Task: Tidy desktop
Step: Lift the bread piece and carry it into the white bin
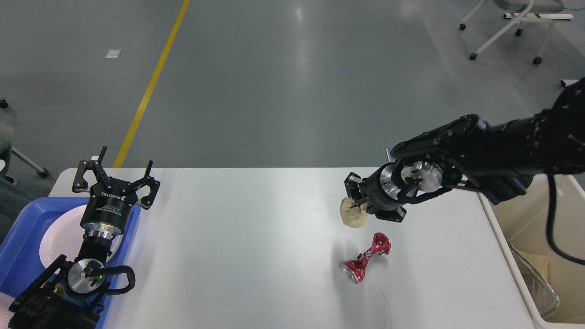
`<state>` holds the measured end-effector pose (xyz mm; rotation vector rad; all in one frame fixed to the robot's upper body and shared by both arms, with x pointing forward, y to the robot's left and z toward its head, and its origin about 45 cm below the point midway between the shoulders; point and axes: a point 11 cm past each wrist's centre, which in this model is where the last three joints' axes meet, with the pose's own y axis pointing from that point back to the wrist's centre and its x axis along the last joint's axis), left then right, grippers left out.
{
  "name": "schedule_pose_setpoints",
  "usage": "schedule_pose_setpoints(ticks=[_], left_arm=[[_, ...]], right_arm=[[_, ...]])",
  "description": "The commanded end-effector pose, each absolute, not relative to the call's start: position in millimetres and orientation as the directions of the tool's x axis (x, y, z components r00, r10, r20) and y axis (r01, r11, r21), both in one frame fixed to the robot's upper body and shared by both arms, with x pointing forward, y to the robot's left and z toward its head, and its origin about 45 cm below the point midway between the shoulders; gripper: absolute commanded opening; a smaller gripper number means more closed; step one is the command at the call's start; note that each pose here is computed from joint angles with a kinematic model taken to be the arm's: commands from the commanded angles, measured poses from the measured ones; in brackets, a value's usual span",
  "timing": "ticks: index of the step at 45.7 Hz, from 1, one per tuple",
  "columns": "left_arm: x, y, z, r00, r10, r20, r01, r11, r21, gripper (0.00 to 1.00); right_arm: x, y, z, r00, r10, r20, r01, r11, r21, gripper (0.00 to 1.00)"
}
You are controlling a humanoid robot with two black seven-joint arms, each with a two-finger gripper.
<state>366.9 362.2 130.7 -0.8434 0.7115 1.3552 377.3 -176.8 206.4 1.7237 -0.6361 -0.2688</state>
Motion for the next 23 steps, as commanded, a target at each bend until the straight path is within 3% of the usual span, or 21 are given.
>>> schedule_pose_setpoints(ticks=[1, 8, 14, 23], left_arm=[[367, 362, 131, 0.098, 0.532, -0.841, -0.994, 0.019, -0.104, 0.96], [367, 362, 131, 0.098, 0.532, -0.841, -0.994, 0.019, -0.104, 0.96], [367, 362, 131, 0.098, 0.532, -0.841, -0.994, 0.019, -0.104, 0.96], [367, 362, 131, 0.097, 0.533, -0.841, -0.995, 0.018, -0.103, 0.96]], right_arm=[[378, -193, 257, 0.908, -0.381, 0.173, -0.229, -0.107, 0.968, 0.00], [373, -199, 326, 0.975, -0.182, 0.131, -0.151, -0.104, 0.983, 0.00], [362, -205, 360, 0.992, -0.099, 0.073, -0.080, -0.070, 0.994, 0.00], [334, -222, 390, 0.991, -0.092, 0.101, -0.104, -0.031, 0.994, 0.00]])
